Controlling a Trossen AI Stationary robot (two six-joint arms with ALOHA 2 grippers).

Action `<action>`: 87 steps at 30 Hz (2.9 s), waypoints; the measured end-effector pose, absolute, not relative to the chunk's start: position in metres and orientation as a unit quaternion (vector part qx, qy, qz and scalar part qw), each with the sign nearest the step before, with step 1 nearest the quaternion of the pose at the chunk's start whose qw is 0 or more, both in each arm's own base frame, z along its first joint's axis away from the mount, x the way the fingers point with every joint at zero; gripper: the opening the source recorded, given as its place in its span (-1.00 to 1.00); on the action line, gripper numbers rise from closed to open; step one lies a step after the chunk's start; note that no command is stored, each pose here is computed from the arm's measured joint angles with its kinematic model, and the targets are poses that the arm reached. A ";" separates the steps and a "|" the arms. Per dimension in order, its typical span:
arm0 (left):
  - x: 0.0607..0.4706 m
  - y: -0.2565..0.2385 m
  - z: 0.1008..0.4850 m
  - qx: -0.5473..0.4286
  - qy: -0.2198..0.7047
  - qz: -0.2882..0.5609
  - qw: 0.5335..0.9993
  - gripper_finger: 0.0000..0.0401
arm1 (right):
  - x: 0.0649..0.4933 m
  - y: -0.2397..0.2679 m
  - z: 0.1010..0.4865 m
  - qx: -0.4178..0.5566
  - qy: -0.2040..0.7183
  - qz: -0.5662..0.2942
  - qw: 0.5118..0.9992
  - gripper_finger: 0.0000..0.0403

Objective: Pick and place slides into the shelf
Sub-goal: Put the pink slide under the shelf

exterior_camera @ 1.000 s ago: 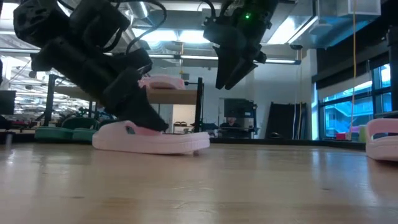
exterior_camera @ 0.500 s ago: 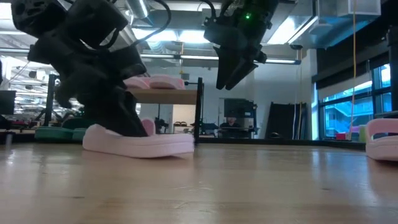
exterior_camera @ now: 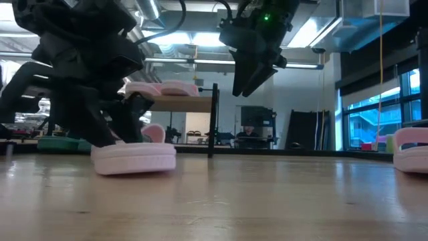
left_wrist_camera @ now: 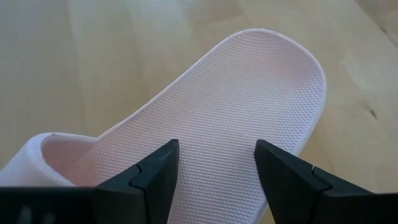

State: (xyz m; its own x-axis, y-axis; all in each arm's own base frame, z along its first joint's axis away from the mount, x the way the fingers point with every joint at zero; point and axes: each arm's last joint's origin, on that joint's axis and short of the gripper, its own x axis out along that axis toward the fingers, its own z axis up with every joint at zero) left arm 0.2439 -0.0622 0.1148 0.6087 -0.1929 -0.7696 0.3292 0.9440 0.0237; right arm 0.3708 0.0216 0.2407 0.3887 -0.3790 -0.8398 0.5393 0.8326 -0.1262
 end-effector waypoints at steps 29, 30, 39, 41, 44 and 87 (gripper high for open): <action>0.234 -0.042 0.148 0.130 0.362 -0.208 0.899 -0.15 | 0.371 0.022 0.241 0.073 0.481 -0.271 0.830 -0.07; 0.233 -0.042 0.152 0.129 0.358 -0.204 0.902 -0.15 | 0.371 0.022 0.241 0.073 0.481 -0.271 0.830 -0.07; 0.214 -0.041 0.182 0.077 0.335 -0.194 0.919 -0.13 | 0.371 0.022 0.241 0.073 0.482 -0.271 0.830 -0.06; 0.206 -0.044 0.186 0.045 0.344 -0.219 0.912 -0.13 | 0.371 0.022 0.241 0.073 0.481 -0.271 0.830 -0.06; 0.194 -0.056 0.189 0.000 0.370 -0.258 0.892 -0.13 | 0.371 0.022 0.241 0.073 0.482 -0.271 0.830 -0.06; 0.228 -0.106 0.123 0.025 0.403 -0.134 0.905 -0.26 | 0.375 0.022 0.242 0.080 0.464 -0.268 0.840 -0.06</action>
